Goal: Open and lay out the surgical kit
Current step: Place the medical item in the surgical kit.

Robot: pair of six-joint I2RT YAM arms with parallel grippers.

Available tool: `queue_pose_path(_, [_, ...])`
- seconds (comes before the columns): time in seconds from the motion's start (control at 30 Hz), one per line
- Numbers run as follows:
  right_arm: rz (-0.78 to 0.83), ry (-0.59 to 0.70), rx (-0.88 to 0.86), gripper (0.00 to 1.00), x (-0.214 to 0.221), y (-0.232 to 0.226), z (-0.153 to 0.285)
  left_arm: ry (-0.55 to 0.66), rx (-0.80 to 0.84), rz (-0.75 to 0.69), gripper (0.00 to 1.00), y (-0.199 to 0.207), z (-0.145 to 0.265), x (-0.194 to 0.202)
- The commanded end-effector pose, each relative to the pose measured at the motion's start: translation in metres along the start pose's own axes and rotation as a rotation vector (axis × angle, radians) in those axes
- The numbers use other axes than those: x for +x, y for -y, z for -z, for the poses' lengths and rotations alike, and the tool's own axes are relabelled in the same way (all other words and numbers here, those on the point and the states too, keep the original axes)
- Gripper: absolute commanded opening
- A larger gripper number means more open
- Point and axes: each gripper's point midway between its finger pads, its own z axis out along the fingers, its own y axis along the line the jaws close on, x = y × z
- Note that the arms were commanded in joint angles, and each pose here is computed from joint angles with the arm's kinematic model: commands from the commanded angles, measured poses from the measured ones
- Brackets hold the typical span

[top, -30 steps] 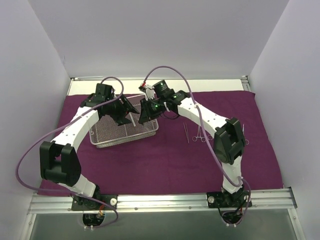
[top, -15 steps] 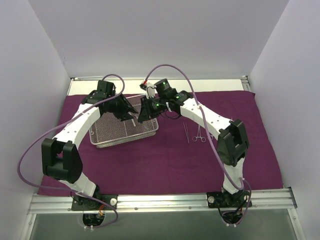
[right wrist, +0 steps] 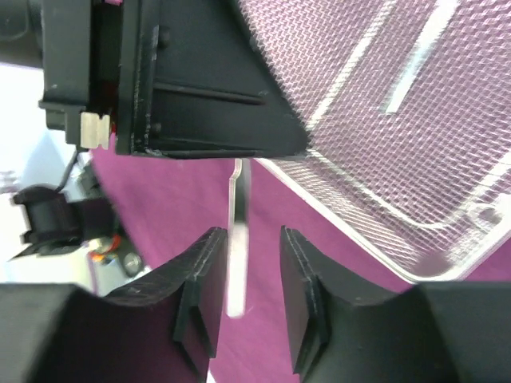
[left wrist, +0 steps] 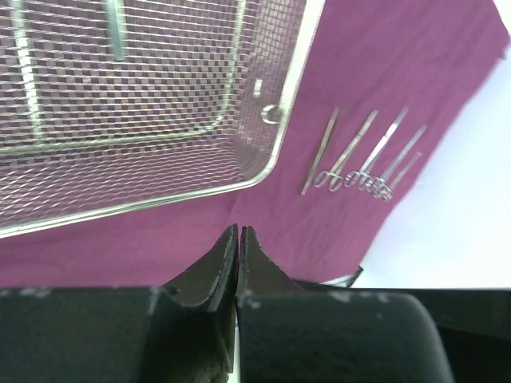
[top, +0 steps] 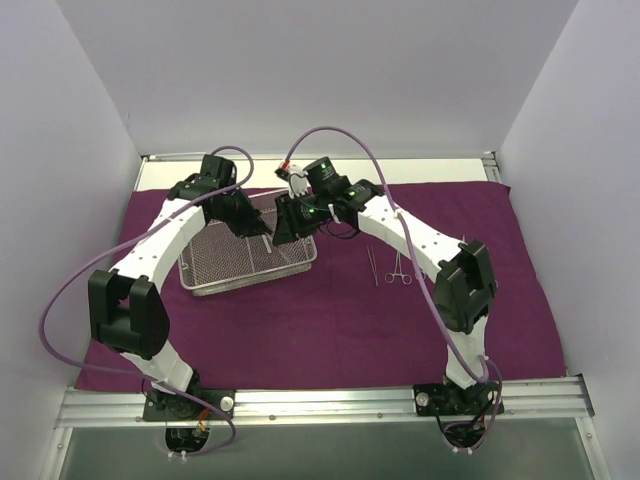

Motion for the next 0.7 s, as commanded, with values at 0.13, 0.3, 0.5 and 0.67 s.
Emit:
queue_pose_path(0.13, [0.143,0.011,0.243,0.38,-0.007,0.009,0.011,0.045,-0.135,0.034,0.02,-0.016,0.015,-0.002])
queue_pose_path(0.3, [0.214,-0.011,0.253,0.4,0.001,-0.009,0.001,0.025,-0.128,0.073,0.02,-0.018,0.011,0.004])
queue_pose_path(0.5, [0.265,-0.045,0.288,0.4,0.013,-0.02,-0.008,0.021,-0.104,0.086,0.02,-0.016,0.009,0.007])
queue_pose_path(0.67, [0.289,-0.048,0.331,0.39,0.014,-0.02,-0.01,0.006,-0.098,0.089,0.02,-0.016,0.008,0.01])
